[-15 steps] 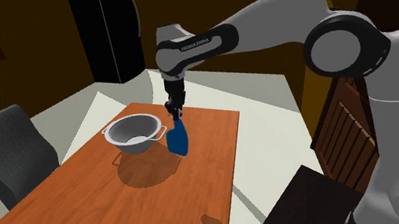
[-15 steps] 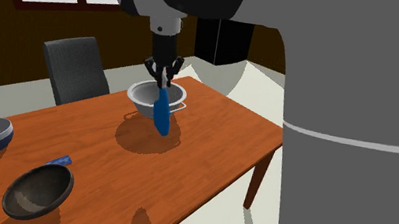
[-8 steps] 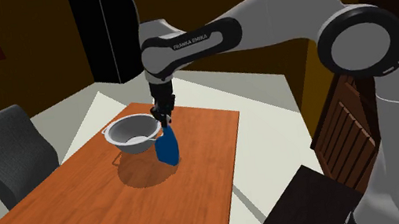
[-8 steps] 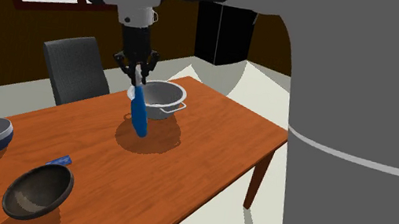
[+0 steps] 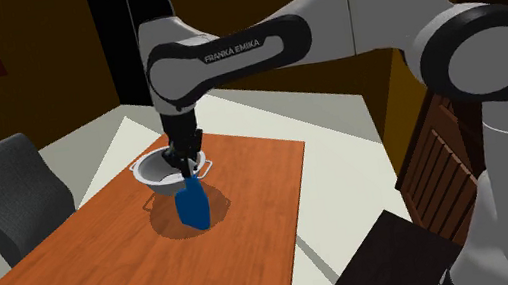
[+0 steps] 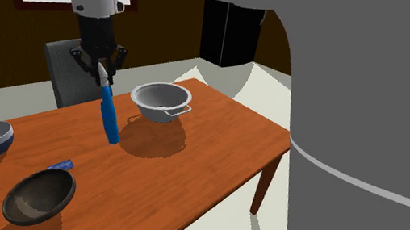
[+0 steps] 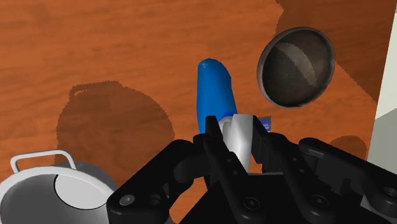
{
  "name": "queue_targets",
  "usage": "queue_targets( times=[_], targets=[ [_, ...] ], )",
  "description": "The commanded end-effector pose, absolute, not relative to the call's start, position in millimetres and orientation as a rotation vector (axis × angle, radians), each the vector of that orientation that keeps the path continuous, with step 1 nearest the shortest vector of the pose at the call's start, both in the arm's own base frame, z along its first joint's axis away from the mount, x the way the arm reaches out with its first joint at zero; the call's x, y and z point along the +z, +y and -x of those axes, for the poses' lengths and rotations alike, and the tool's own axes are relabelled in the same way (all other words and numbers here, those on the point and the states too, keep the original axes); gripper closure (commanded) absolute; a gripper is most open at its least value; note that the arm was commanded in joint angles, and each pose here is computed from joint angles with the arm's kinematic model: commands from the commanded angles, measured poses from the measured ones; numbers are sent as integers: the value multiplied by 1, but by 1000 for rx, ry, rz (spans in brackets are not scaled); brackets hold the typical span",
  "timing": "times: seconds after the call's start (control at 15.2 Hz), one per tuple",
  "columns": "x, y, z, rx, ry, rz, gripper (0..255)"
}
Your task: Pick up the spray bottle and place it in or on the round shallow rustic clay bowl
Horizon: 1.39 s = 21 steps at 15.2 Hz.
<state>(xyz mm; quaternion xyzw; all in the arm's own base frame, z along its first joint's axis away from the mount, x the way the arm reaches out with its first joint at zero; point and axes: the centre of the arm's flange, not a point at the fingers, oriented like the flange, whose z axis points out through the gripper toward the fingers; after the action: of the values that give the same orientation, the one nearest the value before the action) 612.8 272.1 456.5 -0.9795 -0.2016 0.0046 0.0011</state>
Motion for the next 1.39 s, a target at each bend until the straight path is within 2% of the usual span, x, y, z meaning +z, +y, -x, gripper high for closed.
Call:
queue_targets(
  times=[0.0,0.92,1.32],
  targets=[
    [461,295,-602,14,-630,3075,255],
    [501,468,-535,14,-630,3075,255],
    [470,468,-535,14,-630,3075,255]
  ],
)
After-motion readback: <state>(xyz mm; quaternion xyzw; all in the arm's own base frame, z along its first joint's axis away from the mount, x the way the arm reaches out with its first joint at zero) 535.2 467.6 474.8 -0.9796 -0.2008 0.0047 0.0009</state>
